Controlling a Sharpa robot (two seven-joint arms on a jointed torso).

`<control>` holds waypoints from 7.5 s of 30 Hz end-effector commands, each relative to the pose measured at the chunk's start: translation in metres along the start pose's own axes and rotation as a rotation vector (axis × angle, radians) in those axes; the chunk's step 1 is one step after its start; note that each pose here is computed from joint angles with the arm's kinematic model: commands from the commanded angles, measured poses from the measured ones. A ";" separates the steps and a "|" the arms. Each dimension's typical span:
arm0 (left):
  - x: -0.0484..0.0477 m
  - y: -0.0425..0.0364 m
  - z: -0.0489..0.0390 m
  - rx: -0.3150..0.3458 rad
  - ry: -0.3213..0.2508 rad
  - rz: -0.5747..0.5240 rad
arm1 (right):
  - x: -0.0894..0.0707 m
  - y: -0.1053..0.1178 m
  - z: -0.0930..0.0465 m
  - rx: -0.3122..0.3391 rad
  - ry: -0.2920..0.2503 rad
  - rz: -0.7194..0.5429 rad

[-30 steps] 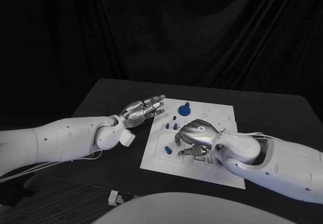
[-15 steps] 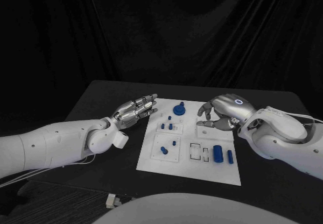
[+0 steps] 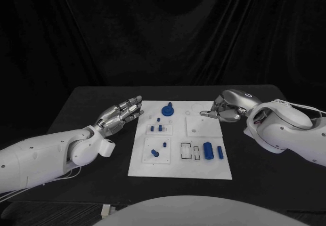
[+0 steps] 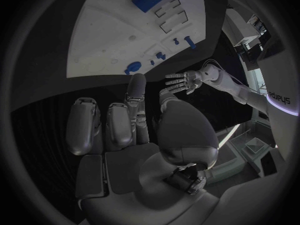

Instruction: Assemble the parts on the task board

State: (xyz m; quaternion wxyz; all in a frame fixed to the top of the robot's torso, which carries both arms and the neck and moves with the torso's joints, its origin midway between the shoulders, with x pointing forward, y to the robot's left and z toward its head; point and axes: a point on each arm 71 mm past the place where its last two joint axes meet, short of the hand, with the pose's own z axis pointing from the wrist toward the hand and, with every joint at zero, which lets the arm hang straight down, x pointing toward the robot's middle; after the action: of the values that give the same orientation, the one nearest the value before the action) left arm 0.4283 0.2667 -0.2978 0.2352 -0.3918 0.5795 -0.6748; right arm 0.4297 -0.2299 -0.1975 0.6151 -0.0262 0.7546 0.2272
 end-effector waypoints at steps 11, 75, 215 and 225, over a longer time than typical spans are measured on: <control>0.0002 -0.0016 0.0021 0.040 -0.001 -0.005 | 0.020 -0.019 -0.011 0.332 0.300 0.052; 0.0050 -0.0125 -0.0088 0.133 0.008 0.157 | 0.086 0.004 0.007 0.297 0.658 -0.167; 0.0075 -0.0004 0.0018 0.030 0.080 0.099 | 0.040 -0.012 -0.010 0.424 0.621 0.344; 0.0086 0.0006 0.0037 0.027 0.084 0.097 | 0.050 -0.035 -0.022 0.460 0.581 0.212</control>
State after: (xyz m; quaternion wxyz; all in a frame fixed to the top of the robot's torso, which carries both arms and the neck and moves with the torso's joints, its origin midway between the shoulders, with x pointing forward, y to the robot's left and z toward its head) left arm 0.4266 0.2590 -0.2992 0.2471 -0.3372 0.6146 -0.6690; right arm 0.4092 -0.2537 -0.2507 0.3212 0.1591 0.9249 0.1269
